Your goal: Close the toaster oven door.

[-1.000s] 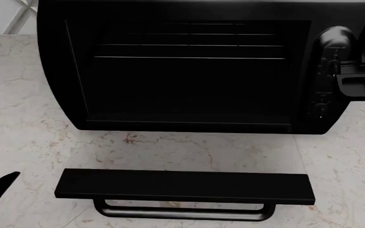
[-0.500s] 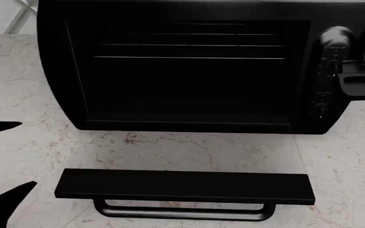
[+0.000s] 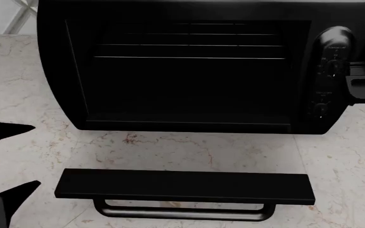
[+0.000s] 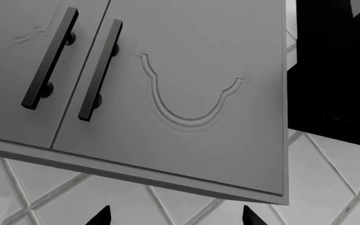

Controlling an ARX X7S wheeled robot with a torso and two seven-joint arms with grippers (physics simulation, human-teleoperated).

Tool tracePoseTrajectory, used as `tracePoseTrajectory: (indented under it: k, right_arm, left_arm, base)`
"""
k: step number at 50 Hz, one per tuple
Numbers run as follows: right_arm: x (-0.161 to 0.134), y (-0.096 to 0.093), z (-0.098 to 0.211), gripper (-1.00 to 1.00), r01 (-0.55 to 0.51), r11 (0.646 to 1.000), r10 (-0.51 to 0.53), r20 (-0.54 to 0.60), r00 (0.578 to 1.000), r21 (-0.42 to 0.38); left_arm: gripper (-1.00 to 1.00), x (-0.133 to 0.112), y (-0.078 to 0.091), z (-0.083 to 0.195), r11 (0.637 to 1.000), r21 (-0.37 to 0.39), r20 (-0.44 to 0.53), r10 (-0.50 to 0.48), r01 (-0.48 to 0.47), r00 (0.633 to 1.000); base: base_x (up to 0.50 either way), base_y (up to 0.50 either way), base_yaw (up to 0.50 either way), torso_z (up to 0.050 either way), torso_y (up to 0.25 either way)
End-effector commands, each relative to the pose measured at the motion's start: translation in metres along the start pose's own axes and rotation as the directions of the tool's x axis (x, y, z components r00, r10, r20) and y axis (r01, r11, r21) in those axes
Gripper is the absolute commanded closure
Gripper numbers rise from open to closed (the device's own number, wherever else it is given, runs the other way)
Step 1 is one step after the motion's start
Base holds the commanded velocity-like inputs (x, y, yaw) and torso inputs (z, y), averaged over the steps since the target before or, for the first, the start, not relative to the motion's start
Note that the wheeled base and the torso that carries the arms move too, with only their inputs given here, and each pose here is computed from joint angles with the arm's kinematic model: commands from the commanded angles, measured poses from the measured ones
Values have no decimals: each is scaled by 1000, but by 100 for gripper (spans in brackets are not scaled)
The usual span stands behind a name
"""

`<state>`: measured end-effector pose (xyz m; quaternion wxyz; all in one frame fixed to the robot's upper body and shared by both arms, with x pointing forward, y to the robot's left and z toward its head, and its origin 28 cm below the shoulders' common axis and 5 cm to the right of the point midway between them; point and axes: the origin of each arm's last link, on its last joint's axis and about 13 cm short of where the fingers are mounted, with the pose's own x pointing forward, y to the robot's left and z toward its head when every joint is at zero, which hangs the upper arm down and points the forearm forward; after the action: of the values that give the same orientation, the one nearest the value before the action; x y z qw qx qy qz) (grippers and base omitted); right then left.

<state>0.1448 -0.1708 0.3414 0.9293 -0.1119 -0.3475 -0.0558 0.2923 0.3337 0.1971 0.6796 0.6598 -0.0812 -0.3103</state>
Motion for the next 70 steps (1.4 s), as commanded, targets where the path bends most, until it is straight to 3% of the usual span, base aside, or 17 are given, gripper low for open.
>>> tracePoseTrajectory:
  k: [1, 26, 43, 70]
  right_arm:
    - [0, 0, 0, -100, 0, 1000, 0, -1, 1000, -4]
    - [-3, -1, 1, -100, 8, 1000, -8, -2, 1000, -5]
    - [-3, -2, 1, -100, 9, 1000, -9, -4, 1000, -6]
    - [-4, -4, 6, -100, 15, 1000, -15, 1, 1000, -16]
  left_arm:
    - [-100, 7, -6, -3, 999, 26, 5, -28, 27, 1000]
    - [-100, 27, -12, -2, 994, 62, 29, -94, 92, 995]
    - [-100, 34, -8, -6, 995, 55, 10, -88, 87, 996]
    - [-100, 63, -8, -7, 989, 104, 73, -115, 107, 991]
  base:
    - [0, 0, 0, 0, 0]
    - [0, 0, 0, 0, 0]
    - [0, 0, 0, 0, 0]
    - [0, 0, 0, 0, 0]
